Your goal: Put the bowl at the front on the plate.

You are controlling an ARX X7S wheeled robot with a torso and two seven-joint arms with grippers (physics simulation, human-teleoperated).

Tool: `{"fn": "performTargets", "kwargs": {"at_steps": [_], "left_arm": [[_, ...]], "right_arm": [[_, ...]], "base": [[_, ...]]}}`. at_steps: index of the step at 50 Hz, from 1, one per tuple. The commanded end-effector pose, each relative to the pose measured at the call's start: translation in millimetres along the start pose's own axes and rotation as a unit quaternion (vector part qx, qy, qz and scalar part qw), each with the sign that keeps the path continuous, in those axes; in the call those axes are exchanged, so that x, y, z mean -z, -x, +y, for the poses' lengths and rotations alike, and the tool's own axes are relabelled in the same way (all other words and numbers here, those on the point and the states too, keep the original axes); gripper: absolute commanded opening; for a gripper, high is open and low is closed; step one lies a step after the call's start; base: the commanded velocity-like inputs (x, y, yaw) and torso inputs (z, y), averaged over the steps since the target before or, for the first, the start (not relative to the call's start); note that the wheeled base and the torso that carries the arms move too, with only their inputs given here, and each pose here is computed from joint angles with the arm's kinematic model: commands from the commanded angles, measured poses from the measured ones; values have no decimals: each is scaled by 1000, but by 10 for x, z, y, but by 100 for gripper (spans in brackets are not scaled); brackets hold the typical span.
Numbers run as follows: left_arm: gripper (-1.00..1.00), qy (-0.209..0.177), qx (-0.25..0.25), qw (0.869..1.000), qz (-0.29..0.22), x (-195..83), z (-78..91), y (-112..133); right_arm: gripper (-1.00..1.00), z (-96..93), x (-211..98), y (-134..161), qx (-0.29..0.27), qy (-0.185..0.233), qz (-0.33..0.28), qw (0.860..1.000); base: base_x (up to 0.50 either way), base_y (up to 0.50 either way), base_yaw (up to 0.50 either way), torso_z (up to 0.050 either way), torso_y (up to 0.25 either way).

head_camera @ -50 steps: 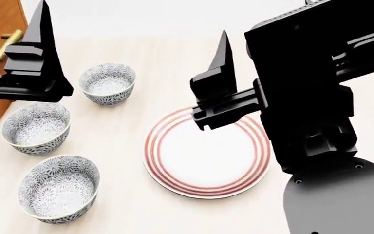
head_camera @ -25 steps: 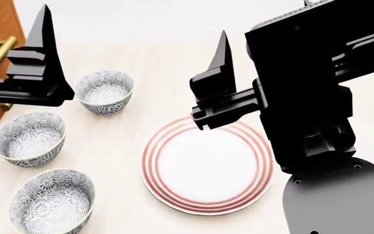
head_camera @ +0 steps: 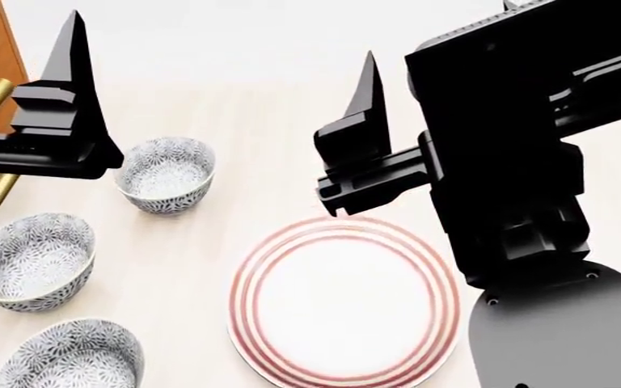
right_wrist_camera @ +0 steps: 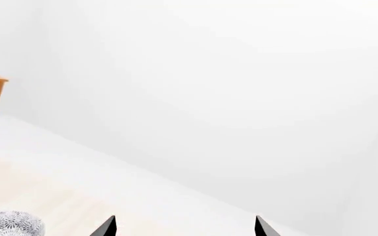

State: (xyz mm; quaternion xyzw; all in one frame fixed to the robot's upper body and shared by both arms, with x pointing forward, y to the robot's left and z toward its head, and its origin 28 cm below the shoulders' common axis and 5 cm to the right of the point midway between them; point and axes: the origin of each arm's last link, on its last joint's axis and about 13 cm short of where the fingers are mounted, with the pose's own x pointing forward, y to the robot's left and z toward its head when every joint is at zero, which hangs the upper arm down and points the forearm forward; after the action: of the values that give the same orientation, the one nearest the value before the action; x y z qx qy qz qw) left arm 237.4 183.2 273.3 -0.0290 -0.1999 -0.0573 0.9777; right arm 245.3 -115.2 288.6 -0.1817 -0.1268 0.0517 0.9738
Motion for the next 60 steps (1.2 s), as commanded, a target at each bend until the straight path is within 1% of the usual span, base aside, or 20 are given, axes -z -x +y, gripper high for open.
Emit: {"fn": "performTargets", "kwargs": {"at_steps": [1, 31, 33, 35, 36, 37, 38, 39, 40, 44, 45, 47, 48, 49, 50, 51, 53, 54, 60], "left_arm": [[100, 0, -1, 1000, 1, 5, 5, -2], [100, 2, -1, 1000, 3, 11, 7, 9], [100, 4, -3, 1000, 5, 9, 9, 3], [100, 6, -9, 1000, 14, 14, 11, -6], [100, 15, -9, 999, 27, 15, 14, -12], [100, 1, -23, 998, 51, 26, 15, -21], [100, 5, -24, 998, 59, 26, 13, -25], [100, -1, -27, 998, 64, 29, 13, -27], [100, 1, -30, 996, 81, 37, 13, -34], [100, -2, -36, 994, 103, 17, 17, -40], [100, -4, -36, 993, 115, 17, 16, -39], [100, -1, -36, 992, 118, 6, 14, -34], [100, -1, -29, 990, 137, 6, 13, -33], [100, -8, -34, 990, 135, 7, 12, -35], [100, -7, -36, 990, 137, 7, 11, -39], [100, -23, -35, 988, 151, 12, 9, -46], [100, -17, -34, 987, 155, 3, 8, -40], [100, -29, -34, 985, 169, 14, 6, -46], [100, -35, -40, 981, 187, -9, 1, -38]], "right_arm": [[100, 4, -3, -2, 0, 0, -1, 1000], [100, 1, 2, -3, 4, -2, -2, 1000], [100, 0, -8, 0, 8, 0, -12, 1000], [100, -5, -14, -1, 11, 0, -11, 1000], [100, -6, -14, -2, 11, 1, -11, 1000], [100, -5, -11, -3, 11, 1, -10, 1000], [100, -5, -9, -3, 11, 1, -10, 1000], [100, -4, -7, -2, 11, 1, -10, 1000], [100, -3, 0, 0, 10, 0, -11, 1000], [100, -7, 1, 9, 9, 0, -12, 1000], [100, -10, 1, 11, 10, -1, -12, 1000], [100, -10, 4, 14, 10, 0, -12, 1000], [100, -11, 6, 17, 10, 0, -13, 1000], [100, -12, 7, 19, 10, -1, -13, 1000], [100, -12, 7, 21, 11, -1, -13, 1000], [100, -13, 7, 25, 11, -1, -13, 1000], [100, -15, 7, 31, 12, 0, -13, 1000], [100, -15, 9, 33, 12, 0, -13, 1000], [100, -16, 16, 32, 13, 0, -14, 1000]], "base": [[160, 0, 0, 0, 0], [157, 0, 0, 0, 1], [0, 0, 0, 0, 0], [0, 0, 0, 0, 0], [0, 0, 0, 0, 0], [0, 0, 0, 0, 0], [0, 0, 0, 0, 0], [0, 0, 0, 0, 0], [0, 0, 0, 0, 0], [0, 0, 0, 0, 0], [0, 0, 0, 0, 0], [0, 0, 0, 0, 0], [0, 0, 0, 0, 0], [0, 0, 0, 0, 0], [0, 0, 0, 0, 0], [0, 0, 0, 0, 0], [0, 0, 0, 0, 0], [0, 0, 0, 0, 0], [0, 0, 0, 0, 0]]}}
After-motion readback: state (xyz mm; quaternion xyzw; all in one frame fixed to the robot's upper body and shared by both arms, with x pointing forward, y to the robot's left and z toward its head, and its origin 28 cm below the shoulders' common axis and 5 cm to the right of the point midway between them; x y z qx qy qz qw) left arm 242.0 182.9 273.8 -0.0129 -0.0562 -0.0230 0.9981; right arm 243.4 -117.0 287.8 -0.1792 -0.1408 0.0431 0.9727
